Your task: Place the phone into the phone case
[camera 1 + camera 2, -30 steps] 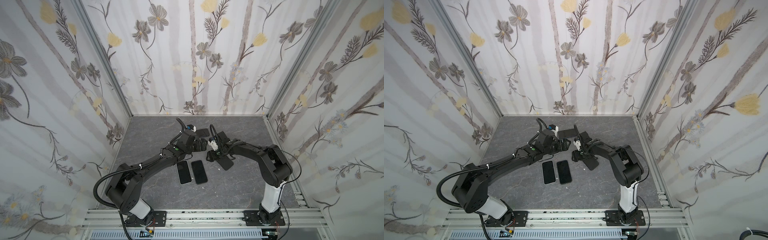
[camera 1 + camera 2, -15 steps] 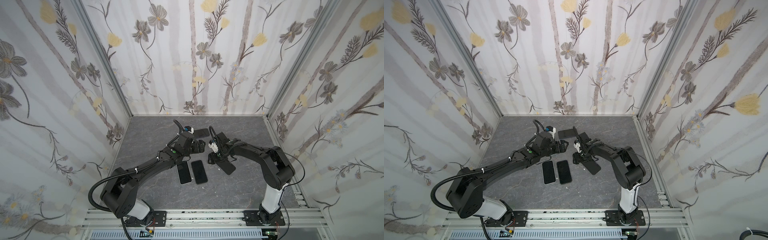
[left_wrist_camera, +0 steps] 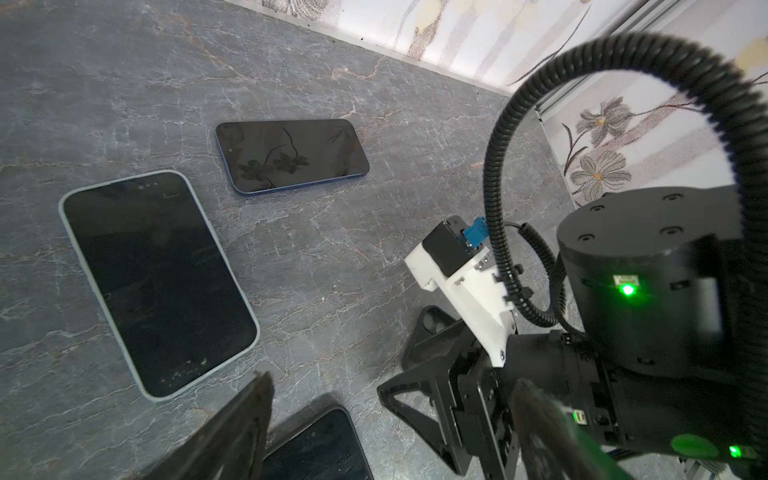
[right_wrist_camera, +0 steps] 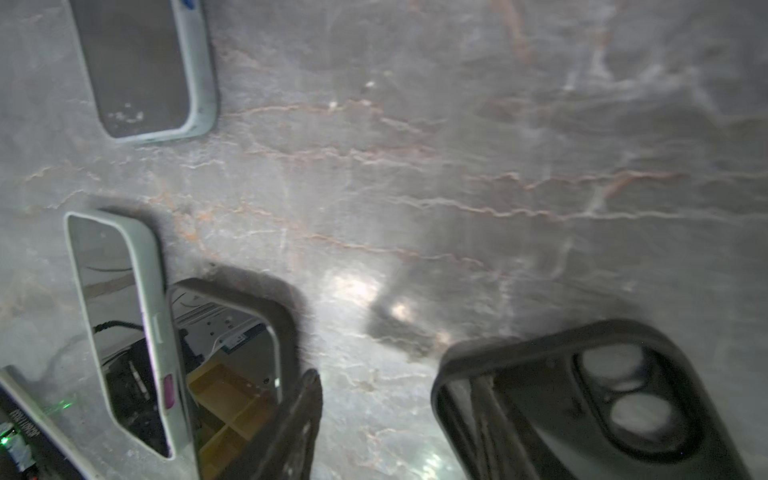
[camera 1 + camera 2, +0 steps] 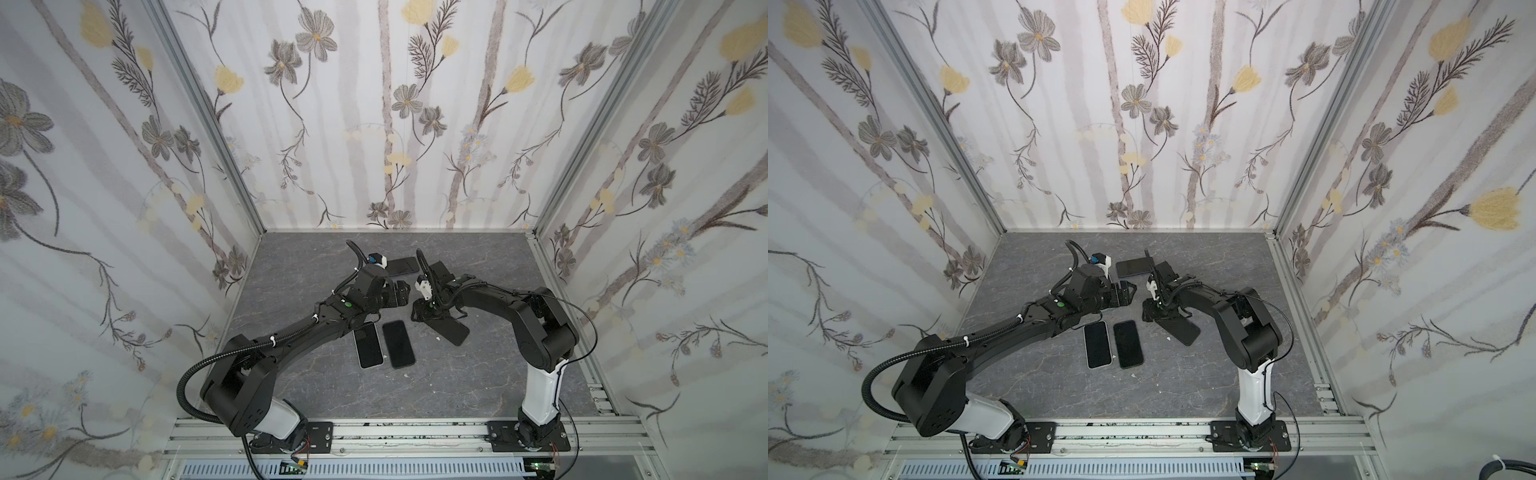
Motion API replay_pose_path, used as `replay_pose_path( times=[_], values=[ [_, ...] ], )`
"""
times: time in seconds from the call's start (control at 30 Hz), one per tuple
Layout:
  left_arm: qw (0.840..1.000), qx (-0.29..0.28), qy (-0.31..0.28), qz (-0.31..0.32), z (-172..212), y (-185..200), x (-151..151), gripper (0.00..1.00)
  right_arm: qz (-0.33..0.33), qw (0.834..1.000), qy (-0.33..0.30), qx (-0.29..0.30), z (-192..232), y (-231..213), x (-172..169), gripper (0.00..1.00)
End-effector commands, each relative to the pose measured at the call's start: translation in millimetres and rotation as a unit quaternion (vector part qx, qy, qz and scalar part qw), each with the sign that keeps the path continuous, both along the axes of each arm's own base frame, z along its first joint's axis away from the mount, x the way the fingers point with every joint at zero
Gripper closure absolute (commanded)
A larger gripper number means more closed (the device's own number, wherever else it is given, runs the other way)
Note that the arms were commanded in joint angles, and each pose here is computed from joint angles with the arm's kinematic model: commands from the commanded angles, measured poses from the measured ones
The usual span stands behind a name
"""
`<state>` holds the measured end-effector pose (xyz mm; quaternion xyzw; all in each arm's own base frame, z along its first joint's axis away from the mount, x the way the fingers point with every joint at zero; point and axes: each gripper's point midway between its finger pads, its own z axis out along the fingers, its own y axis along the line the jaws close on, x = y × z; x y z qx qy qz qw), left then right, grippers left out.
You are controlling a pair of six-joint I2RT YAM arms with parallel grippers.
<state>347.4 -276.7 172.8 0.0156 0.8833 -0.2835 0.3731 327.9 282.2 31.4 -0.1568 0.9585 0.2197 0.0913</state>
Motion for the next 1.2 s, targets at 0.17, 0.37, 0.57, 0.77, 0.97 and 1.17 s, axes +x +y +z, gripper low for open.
replay_pose_path(
  times=[0.17, 0.37, 0.57, 0.77, 0.97, 1.17],
  values=[
    [1.000, -0.007, -0.015, 0.005, 6.7, 0.8, 2.6, 0.10, 0.057, 0.998, 0.018, 0.026, 8.1, 8.4, -29.0, 0.43],
    [1.000, 0.000, -0.021, 0.001, 6.8, 0.4, 4.2, 0.10, 0.065, 0.997, -0.005, 0.045, 39.9, 9.3, -31.0, 0.43],
    [0.998, 0.011, -0.055, 0.010, 26.1, 15.1, 18.4, 0.10, 0.141, 0.977, -0.155, 0.032, 104.6, 17.2, 25.1, 0.41],
    [0.996, 0.020, -0.082, 0.030, 44.8, 45.9, 38.1, 0.09, 0.268, 0.915, -0.302, -0.022, 138.3, 15.7, 91.1, 0.29],
    [0.997, 0.015, -0.056, 0.044, 33.4, 67.7, 59.9, 0.09, 0.274, 0.892, -0.355, -0.056, 147.4, 10.2, 172.5, 0.24],
    [0.990, 0.111, -0.059, -0.070, 7.3, 54.4, 93.5, 0.08, 0.186, 0.920, -0.345, -0.016, 165.5, -7.3, 217.7, 0.26]
  ],
)
